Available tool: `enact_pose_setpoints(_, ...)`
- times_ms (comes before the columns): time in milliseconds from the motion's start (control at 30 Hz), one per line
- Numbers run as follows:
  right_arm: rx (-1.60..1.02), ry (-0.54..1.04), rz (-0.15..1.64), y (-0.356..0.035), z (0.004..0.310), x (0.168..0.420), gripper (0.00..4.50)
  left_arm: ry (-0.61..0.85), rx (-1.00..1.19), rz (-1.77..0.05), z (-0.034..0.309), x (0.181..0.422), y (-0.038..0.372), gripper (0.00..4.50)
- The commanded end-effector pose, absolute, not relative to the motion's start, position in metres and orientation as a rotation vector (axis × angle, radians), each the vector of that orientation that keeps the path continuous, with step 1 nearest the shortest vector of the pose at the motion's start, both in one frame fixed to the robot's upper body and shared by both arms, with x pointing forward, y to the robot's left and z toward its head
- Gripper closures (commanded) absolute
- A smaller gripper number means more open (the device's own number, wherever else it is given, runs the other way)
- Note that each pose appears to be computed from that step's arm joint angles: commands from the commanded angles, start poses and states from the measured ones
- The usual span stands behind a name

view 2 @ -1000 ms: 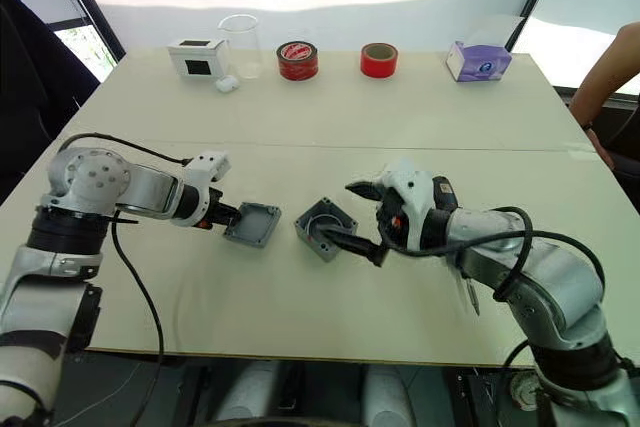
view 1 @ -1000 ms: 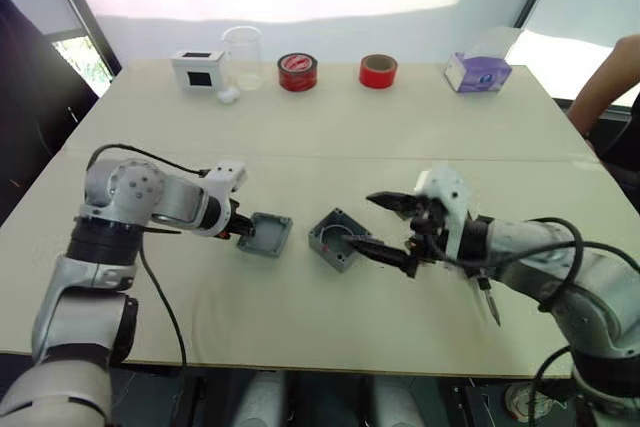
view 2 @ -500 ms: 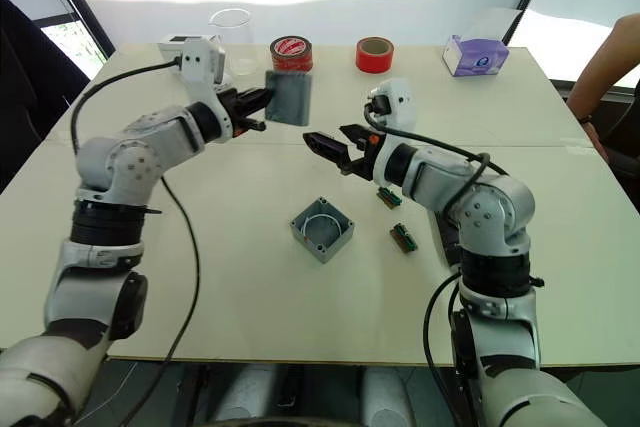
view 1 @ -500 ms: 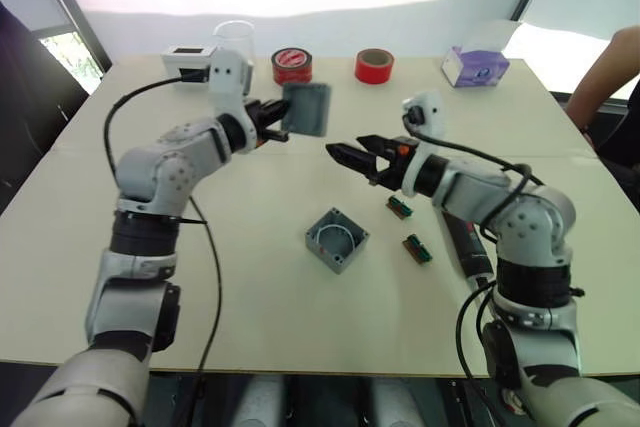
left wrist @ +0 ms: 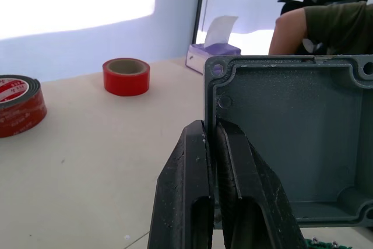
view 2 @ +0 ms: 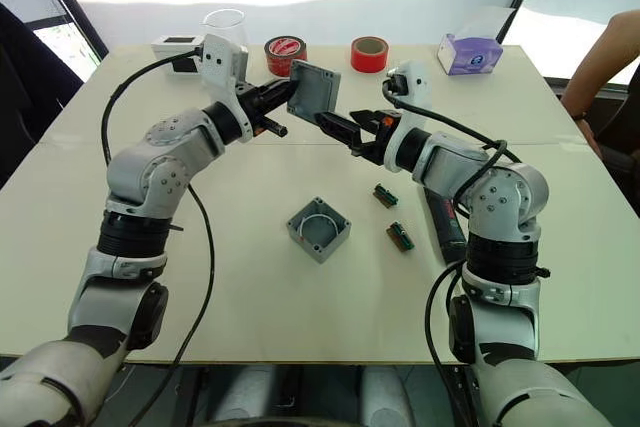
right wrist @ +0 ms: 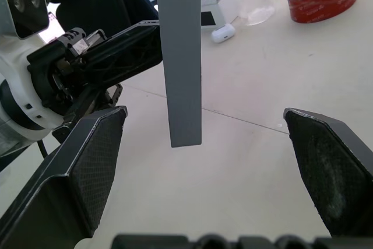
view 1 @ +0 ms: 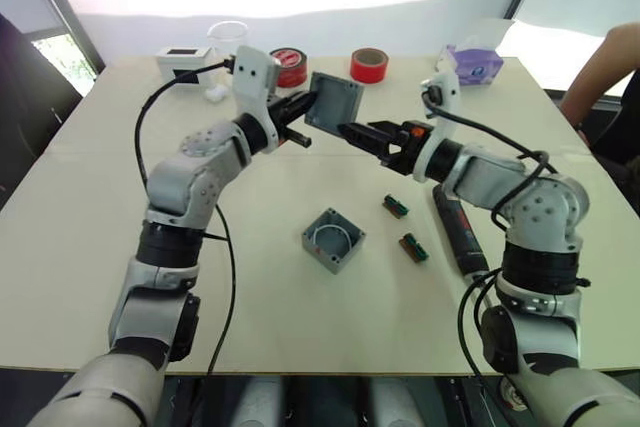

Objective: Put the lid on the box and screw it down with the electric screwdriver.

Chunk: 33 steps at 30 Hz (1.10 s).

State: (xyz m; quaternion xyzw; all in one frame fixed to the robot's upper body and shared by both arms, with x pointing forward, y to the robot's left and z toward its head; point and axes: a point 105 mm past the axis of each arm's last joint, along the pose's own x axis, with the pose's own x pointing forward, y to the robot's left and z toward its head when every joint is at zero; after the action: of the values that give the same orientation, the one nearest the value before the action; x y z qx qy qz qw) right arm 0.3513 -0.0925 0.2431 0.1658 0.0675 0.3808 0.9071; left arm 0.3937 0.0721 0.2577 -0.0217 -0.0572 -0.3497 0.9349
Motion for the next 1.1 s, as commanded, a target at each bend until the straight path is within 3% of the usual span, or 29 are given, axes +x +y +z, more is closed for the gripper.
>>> enact_pose_setpoints(33,0.342,0.063,0.804,-0.093,0.261,0.345,0.0,-0.188,-0.031,-0.721,0.274,0.39,0.071,4.46)
enact_pose_setpoints(233,0.352,0.067,0.801,-0.09,0.26,0.345,0.0,-0.188,-0.023,-0.73,0.274,0.388,0.069,4.46)
enact_pose_setpoints(333,0.359,0.064,0.795,-0.089,0.259,0.346,0.65,-0.189,-0.02,-0.735,0.274,0.387,0.068,4.5)
enact_pose_setpoints(367,0.359,0.061,0.795,-0.089,0.26,0.346,1.15,-0.188,-0.018,-0.733,0.274,0.388,0.069,4.5)
enact_pose_setpoints(400,0.359,0.058,0.795,-0.088,0.26,0.346,1.24,-0.187,-0.017,-0.731,0.274,0.388,0.07,4.5)
enact_pose_setpoints(667,0.376,0.036,0.797,-0.087,0.26,0.345,4.31,-0.181,-0.007,-0.732,0.271,0.387,0.071,4.5)
enact_pose_setpoints(867,0.375,0.041,0.789,-0.086,0.257,0.344,4.39,-0.176,-0.013,-0.743,0.269,0.386,0.071,4.5)
enact_pose_setpoints(900,0.376,0.044,0.787,-0.086,0.256,0.344,4.39,-0.174,-0.022,-0.749,0.269,0.385,0.071,4.17)
enact_pose_setpoints(933,0.372,0.046,0.786,-0.085,0.255,0.344,4.39,-0.172,-0.044,-0.766,0.27,0.383,0.071,4.17)
enact_pose_setpoints(1000,0.366,0.049,0.784,-0.085,0.253,0.343,4.39,-0.167,-0.086,-0.787,0.273,0.381,0.072,3.55)
enact_pose_setpoints(1100,0.363,0.049,0.785,-0.085,0.252,0.342,4.39,-0.17,-0.102,-0.795,0.277,0.38,0.08,2.3)
